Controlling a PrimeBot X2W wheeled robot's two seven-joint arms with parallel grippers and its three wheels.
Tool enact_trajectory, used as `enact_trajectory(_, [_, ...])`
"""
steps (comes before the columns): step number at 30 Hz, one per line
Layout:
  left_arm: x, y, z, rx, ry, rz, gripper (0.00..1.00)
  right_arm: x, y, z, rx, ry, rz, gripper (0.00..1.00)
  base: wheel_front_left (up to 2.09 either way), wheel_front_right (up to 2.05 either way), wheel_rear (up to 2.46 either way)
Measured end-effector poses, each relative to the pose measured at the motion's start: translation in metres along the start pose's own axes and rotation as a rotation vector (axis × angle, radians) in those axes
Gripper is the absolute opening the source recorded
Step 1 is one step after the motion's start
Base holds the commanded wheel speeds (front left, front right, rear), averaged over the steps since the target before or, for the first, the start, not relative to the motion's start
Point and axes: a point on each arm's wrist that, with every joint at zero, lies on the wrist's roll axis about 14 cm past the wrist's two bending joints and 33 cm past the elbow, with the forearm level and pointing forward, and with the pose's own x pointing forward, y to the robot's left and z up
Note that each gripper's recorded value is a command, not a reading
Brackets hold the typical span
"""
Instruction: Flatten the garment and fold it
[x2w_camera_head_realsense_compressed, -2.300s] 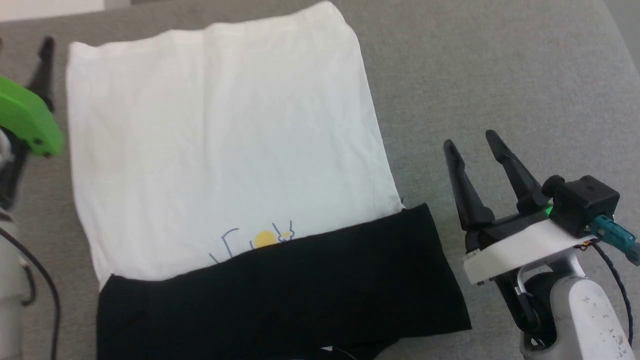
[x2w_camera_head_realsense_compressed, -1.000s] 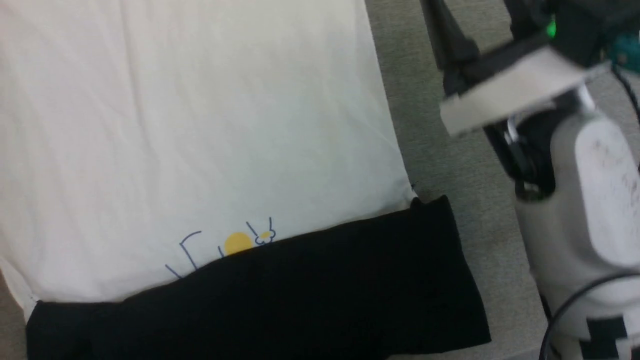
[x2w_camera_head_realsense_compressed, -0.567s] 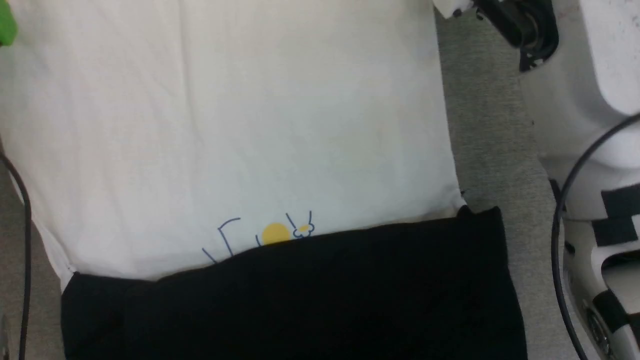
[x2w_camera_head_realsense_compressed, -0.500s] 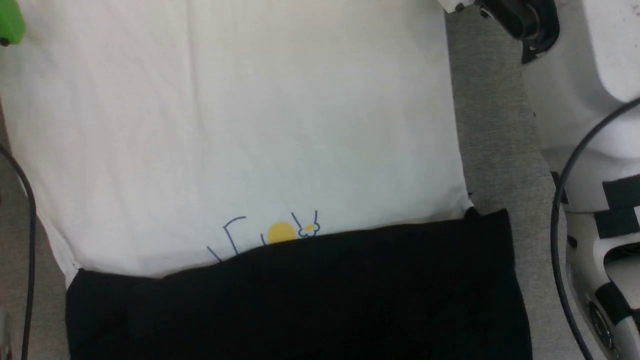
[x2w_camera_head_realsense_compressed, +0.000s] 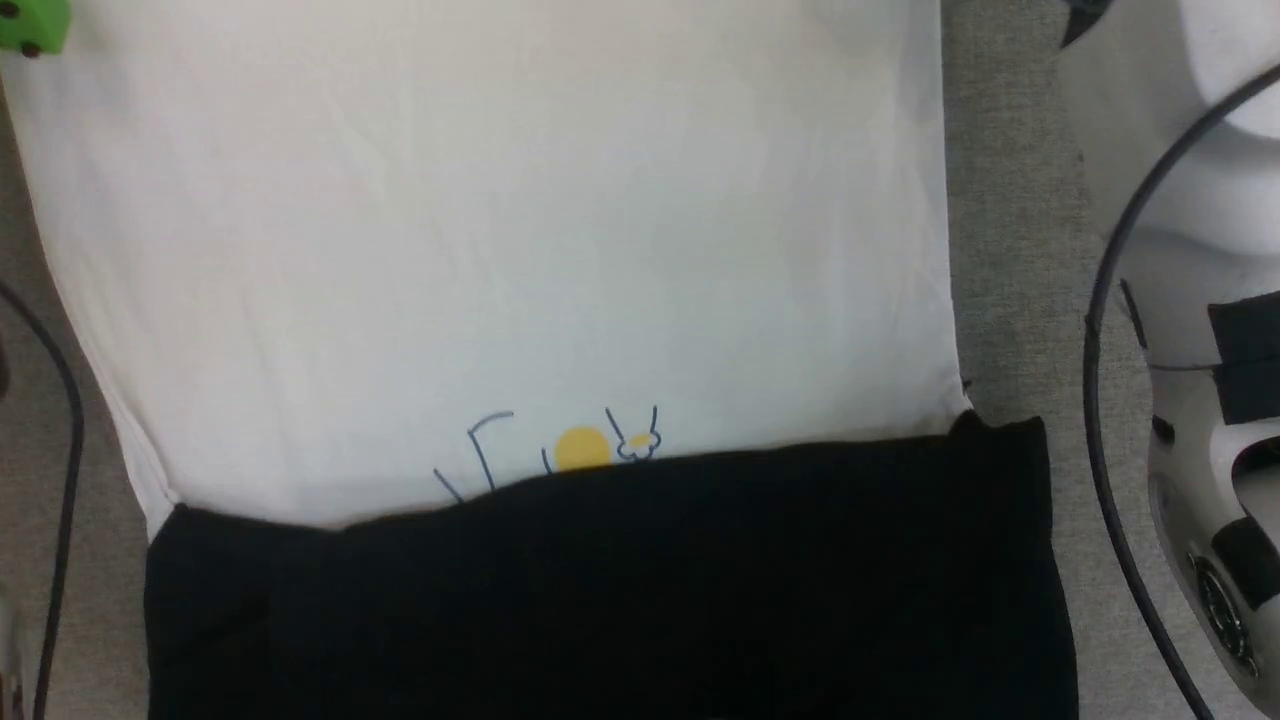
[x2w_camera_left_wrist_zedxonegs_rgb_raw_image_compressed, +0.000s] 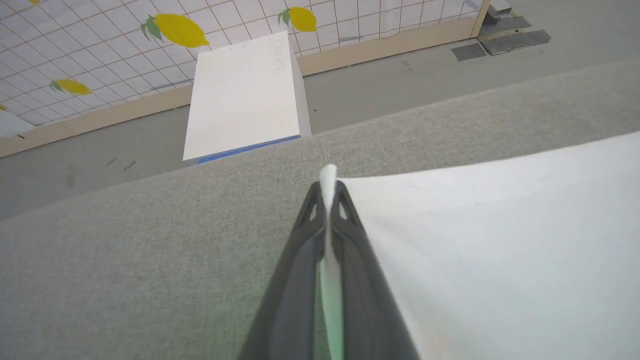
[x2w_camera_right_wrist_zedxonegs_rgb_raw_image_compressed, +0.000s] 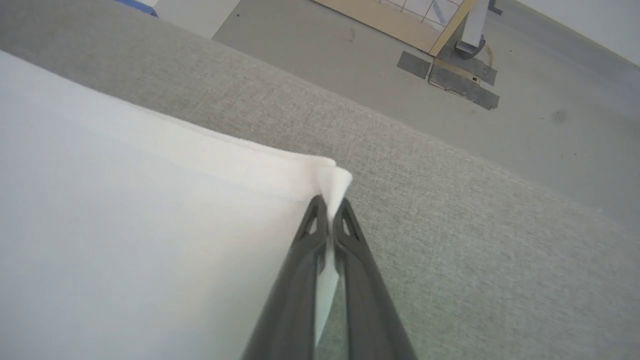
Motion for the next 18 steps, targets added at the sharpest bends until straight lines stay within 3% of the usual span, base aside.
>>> enact_trajectory(9, [-0.002,0.015,0.063,0.092,-0.312,0.087,0.0,-0.022,-0.025,0.05,-0.103,-0.264,-0.117,0.0,0.0,0.0,0.0])
enact_trajectory(14, [-0.016,0.023,0.085,0.081,-0.417,0.112,0.0,-0.048,-0.019,0.08,-0.091,-0.428,-0.092,0.0,0.0,0.0,0.0])
enact_trajectory(18, [-0.035,0.026,0.077,0.052,-0.43,0.111,0.0,-0.068,-0.003,0.079,-0.085,-0.493,-0.052,0.0,0.0,0.0,0.0])
